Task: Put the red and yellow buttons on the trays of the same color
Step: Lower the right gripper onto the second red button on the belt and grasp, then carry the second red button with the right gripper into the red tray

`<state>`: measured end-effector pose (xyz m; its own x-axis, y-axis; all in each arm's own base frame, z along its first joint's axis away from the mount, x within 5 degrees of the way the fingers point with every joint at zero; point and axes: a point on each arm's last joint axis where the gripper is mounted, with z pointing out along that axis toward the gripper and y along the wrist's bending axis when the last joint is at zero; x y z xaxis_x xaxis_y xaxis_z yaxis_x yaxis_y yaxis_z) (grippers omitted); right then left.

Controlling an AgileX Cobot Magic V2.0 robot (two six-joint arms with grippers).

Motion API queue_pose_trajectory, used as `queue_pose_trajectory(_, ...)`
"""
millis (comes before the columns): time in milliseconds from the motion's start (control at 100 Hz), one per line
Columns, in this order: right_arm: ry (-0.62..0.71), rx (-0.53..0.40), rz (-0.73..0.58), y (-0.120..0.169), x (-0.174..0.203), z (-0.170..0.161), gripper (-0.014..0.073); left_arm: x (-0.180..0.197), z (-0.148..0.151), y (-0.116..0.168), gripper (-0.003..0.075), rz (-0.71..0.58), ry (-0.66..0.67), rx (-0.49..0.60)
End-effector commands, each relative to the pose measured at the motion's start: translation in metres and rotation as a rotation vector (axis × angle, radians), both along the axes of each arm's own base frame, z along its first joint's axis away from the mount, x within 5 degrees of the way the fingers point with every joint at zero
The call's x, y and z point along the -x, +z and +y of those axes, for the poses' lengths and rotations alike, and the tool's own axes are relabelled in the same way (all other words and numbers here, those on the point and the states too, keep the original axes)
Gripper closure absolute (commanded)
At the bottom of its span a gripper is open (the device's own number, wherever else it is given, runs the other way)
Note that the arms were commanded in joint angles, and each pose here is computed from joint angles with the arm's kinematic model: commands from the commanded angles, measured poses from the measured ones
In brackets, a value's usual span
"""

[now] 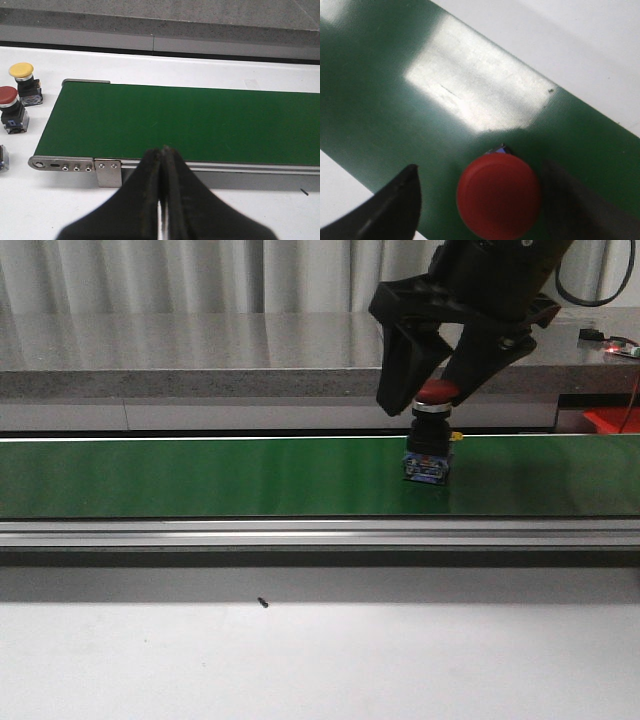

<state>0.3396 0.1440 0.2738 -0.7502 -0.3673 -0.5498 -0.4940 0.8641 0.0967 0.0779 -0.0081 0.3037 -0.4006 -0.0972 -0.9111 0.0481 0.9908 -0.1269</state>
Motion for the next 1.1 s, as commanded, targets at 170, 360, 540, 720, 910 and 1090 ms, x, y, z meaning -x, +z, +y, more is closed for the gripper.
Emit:
queue_pose_trajectory(170,0.011,0.024,-0.079,0.022,0.003,-0.005,0.0346,-0.003,-0.001,0.014,0.0741,-0.099,-0.006,0.012)
queue_pose_trajectory(360,0.01,0.027,-0.057,0.021,0.004,-0.005,0.0461,-0.003,-0.001,0.014,0.0741,-0.099,-0.006,0.012)
queue_pose_trajectory(540,0.02,0.022,-0.06,0.042,0.003,-0.005,0.0461,-0.003,-0.001,0.014,0.0741,-0.099,-0.006,0.012)
queue_pose_trajectory(720,-0.021,0.009,-0.098,0.082,-0.001,-0.026,0.0461,-0.003,-0.001,0.014,0.0741,-0.099,-0.006,0.012)
queue_pose_trajectory(910,-0.19,0.002,-0.163,0.119,-0.007,-0.089,0.0461,-0.003,-0.001,0.014,0.0741,-0.099,-0.006,0.012)
queue_pose_trajectory(1090,-0.431,-0.017,-0.198,0.131,-0.011,-0.171,0.0461,-0.003,-0.001,0.014,0.0741,-0.099,-0.006,0.012)
